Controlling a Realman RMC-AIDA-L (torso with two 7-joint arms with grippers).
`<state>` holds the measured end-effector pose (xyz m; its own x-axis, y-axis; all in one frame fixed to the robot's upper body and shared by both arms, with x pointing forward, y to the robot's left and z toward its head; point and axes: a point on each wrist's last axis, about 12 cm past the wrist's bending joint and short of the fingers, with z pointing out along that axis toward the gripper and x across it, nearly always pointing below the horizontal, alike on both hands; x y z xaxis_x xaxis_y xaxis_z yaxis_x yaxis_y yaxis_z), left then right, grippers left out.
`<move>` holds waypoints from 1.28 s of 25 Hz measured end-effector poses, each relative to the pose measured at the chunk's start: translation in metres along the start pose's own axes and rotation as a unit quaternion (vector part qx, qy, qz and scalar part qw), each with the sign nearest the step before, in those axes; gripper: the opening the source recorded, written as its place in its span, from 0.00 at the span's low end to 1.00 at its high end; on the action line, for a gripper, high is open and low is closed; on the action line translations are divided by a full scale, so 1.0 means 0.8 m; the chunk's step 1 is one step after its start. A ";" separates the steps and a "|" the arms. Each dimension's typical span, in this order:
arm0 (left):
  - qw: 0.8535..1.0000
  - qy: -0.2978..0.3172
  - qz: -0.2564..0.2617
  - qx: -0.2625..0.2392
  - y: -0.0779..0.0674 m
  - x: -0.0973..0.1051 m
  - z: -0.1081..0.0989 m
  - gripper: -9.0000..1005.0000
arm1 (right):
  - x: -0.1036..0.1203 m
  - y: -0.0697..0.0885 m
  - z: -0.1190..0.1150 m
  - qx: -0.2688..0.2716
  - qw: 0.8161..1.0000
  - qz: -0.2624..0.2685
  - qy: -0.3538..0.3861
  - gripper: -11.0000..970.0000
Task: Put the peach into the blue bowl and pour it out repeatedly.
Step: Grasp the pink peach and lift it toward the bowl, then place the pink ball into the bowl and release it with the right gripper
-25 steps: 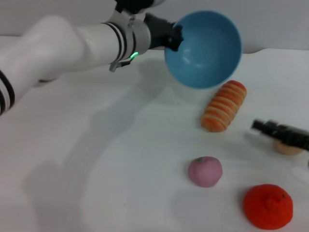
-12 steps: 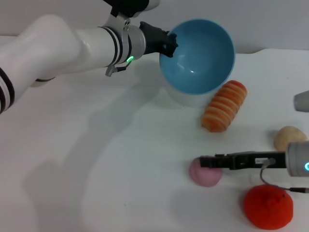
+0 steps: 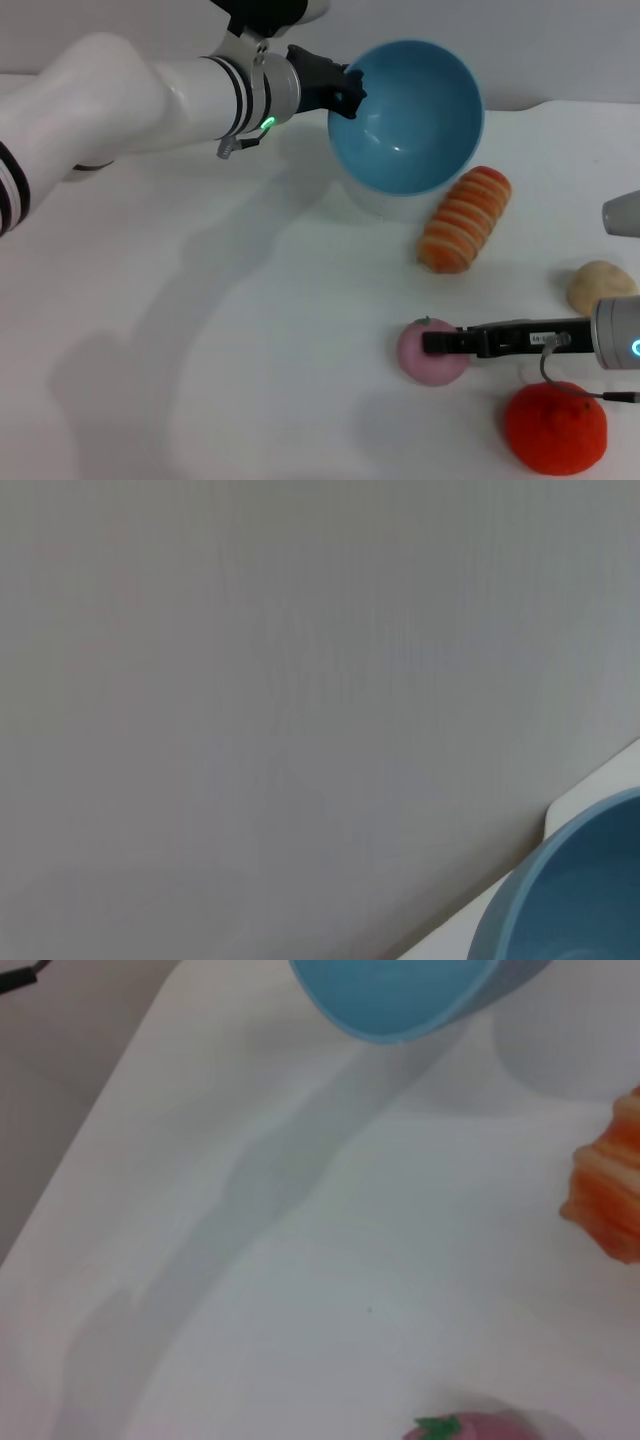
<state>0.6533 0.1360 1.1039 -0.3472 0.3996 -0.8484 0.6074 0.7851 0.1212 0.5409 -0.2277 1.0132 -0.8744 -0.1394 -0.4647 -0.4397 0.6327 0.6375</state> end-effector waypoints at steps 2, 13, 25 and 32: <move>1.000 0.000 -0.002 0.001 -0.001 0.000 0.000 0.01 | 0.000 0.000 0.000 0.002 1.000 -0.003 0.002 0.48; 0.999 0.030 -0.005 0.045 -0.004 -0.006 -0.001 0.01 | -0.065 0.027 -0.056 -0.049 0.992 -0.113 -0.026 0.25; 0.981 0.187 0.019 0.052 -0.017 -0.027 -0.006 0.01 | -0.145 0.073 -0.111 -0.010 0.967 -0.248 -0.055 0.14; 0.972 0.221 0.046 0.066 -0.033 -0.027 -0.011 0.01 | -0.152 0.060 -0.066 0.051 0.968 -0.244 -0.031 0.06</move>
<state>0.6385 0.1109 1.1234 -0.5424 0.6524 -0.5293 0.7264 0.6807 0.0947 0.6153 -0.2207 1.1327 -0.5522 -0.3974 -0.7329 -0.7723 0.5750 0.2701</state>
